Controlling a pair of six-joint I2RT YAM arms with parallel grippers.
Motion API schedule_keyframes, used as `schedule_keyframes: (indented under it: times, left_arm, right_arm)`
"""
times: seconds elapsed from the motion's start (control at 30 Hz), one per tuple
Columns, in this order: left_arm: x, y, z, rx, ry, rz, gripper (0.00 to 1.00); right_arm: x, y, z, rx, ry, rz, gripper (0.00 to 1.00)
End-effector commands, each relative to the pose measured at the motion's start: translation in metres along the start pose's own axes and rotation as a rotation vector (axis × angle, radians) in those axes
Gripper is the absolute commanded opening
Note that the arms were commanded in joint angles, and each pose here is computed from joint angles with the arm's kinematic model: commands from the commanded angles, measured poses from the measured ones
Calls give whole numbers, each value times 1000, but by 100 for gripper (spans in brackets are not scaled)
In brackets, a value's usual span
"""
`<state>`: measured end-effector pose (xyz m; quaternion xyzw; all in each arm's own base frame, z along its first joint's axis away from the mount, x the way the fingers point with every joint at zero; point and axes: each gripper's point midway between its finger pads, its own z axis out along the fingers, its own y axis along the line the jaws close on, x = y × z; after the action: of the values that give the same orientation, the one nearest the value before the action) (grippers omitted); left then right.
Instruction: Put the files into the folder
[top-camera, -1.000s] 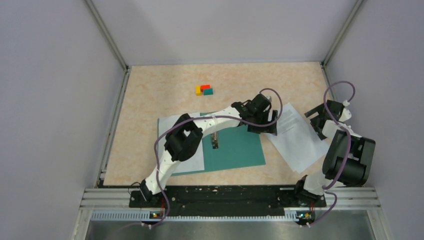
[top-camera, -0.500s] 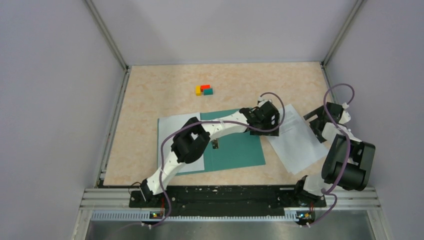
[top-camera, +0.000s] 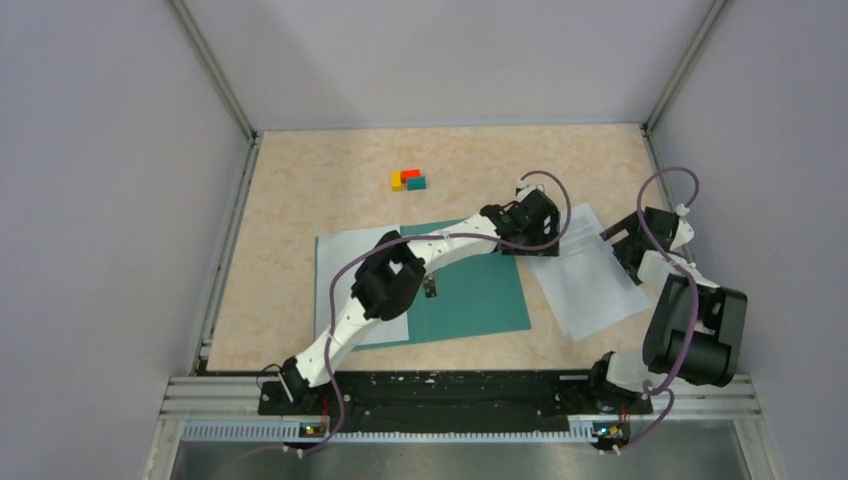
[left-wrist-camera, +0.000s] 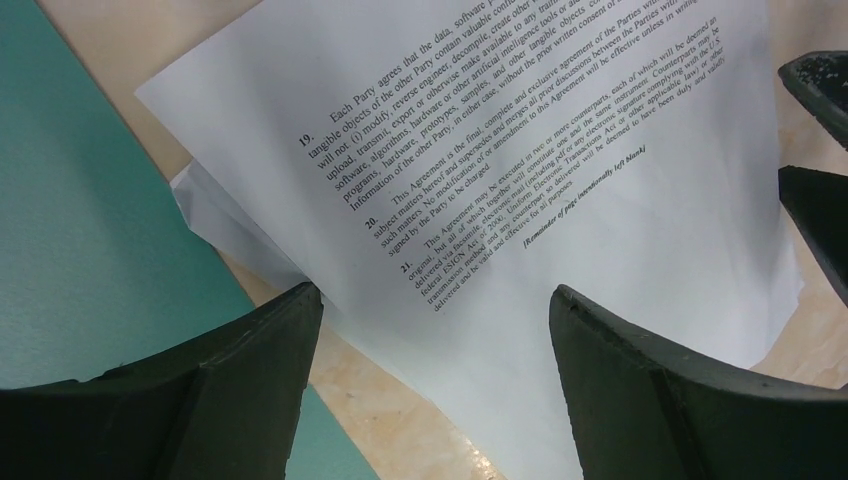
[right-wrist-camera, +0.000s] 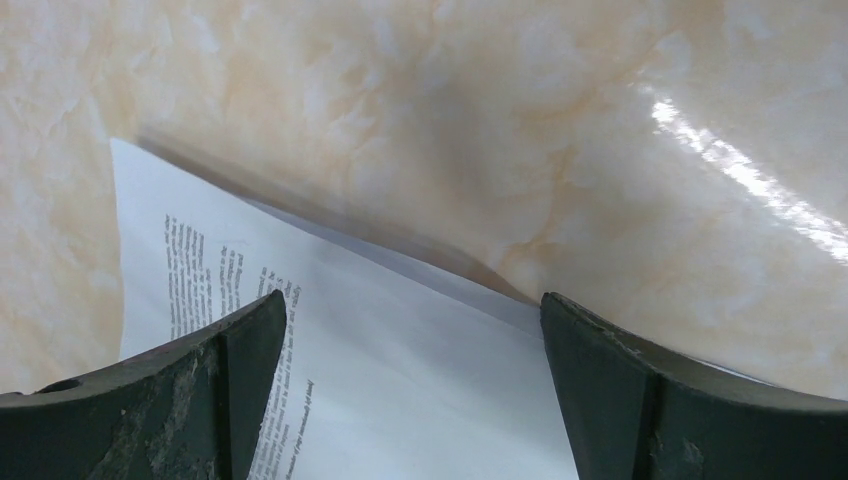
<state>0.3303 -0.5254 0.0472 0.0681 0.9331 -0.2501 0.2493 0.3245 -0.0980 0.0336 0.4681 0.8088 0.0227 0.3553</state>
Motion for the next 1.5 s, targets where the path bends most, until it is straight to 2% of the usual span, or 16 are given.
schedule_keyframes:
  times: [0.0, 0.33, 0.53, 0.7, 0.87, 0.93, 1.1, 1.17, 1.27, 1.47]
  left_arm:
    - [-27, 8, 4, 35, -18, 13, 89]
    - [-47, 23, 12, 146, 49, 40, 88]
    - [-53, 33, 12, 160, 61, 59, 88]
    - [-51, 36, 11, 178, 82, 70, 88]
    - [-54, 29, -1, 228, 81, 81, 88]
    - [-61, 25, -11, 248, 68, 85, 88]
    - [-84, 18, -38, 279, 34, 85, 88]
    - [-93, 18, -50, 284, 20, 90, 88]
    - [-104, 22, -71, 287, -3, 88, 88]
    - [-111, 57, -110, 220, -34, 31, 88]
  right_arm:
    - [92, -19, -9, 42, 300, -17, 97]
    - [125, 13, -32, -91, 392, -27, 97]
    - [143, 34, -47, -195, 444, -103, 97]
    - [145, 34, -49, -220, 465, -170, 95]
    - [134, 44, -58, -266, 428, -196, 81]
    - [126, 54, -64, -302, 417, -209, 70]
    - [121, 72, -76, -374, 441, -224, 33]
    - [122, 77, -80, -398, 455, -222, 25]
    - [121, 87, -88, -446, 474, -217, 20]
    - [114, 108, -105, -543, 469, -175, 19]
